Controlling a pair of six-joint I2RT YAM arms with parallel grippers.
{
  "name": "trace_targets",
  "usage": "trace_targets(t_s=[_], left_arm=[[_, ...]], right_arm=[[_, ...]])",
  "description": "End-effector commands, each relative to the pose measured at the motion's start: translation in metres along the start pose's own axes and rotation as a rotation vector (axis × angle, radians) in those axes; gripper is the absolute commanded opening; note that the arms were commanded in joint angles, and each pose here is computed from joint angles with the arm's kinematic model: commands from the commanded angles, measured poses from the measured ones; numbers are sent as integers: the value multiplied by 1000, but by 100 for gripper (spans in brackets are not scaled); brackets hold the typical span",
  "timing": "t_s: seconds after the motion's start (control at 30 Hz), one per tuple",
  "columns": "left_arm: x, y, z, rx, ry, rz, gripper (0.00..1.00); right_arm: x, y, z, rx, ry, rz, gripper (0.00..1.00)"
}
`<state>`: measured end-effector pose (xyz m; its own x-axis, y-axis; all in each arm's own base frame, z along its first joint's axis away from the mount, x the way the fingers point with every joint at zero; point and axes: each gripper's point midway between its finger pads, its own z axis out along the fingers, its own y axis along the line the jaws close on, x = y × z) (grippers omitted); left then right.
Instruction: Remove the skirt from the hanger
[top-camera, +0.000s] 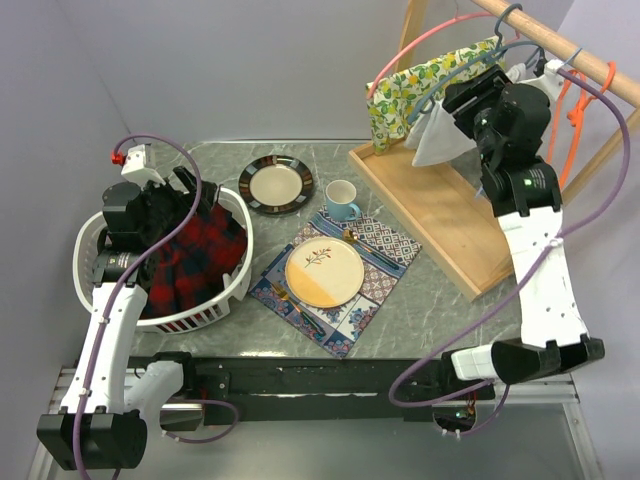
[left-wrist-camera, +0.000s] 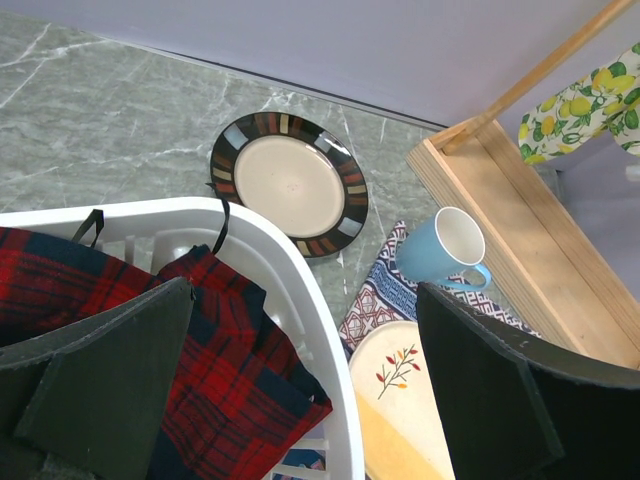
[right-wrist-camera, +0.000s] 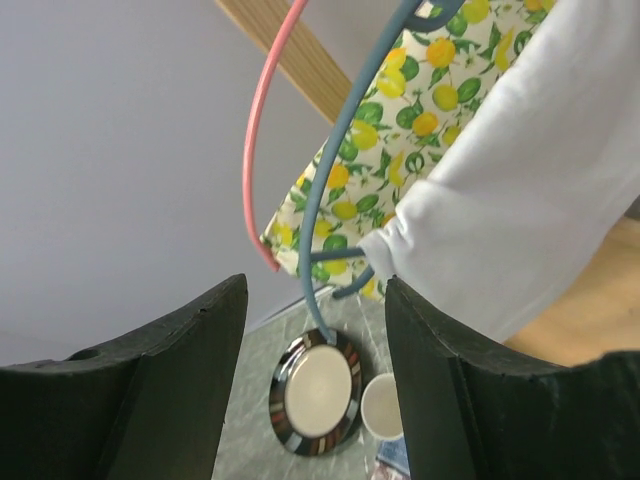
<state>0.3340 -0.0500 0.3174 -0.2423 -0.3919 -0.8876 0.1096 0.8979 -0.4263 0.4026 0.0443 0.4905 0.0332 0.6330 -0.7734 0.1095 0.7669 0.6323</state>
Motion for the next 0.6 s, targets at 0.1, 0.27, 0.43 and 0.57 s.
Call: trace_targets(t_s=[0.1,0.27,0.43,0.57], left_arm=[[-10,-11,-6,43,-38,11,99],[-9,-10,-5,38,-37,13,99],[-9,-10,-4,38,-32,10,99],[-9,-9,-5,37,-34,12,99]], right_arm=[[-20,23,30,-48,-103,62,62],[-5,18,53,-18,-80,96,61],[4,20,69,-29,-72,108,55],[10,21,77,-37,-63,100,44]])
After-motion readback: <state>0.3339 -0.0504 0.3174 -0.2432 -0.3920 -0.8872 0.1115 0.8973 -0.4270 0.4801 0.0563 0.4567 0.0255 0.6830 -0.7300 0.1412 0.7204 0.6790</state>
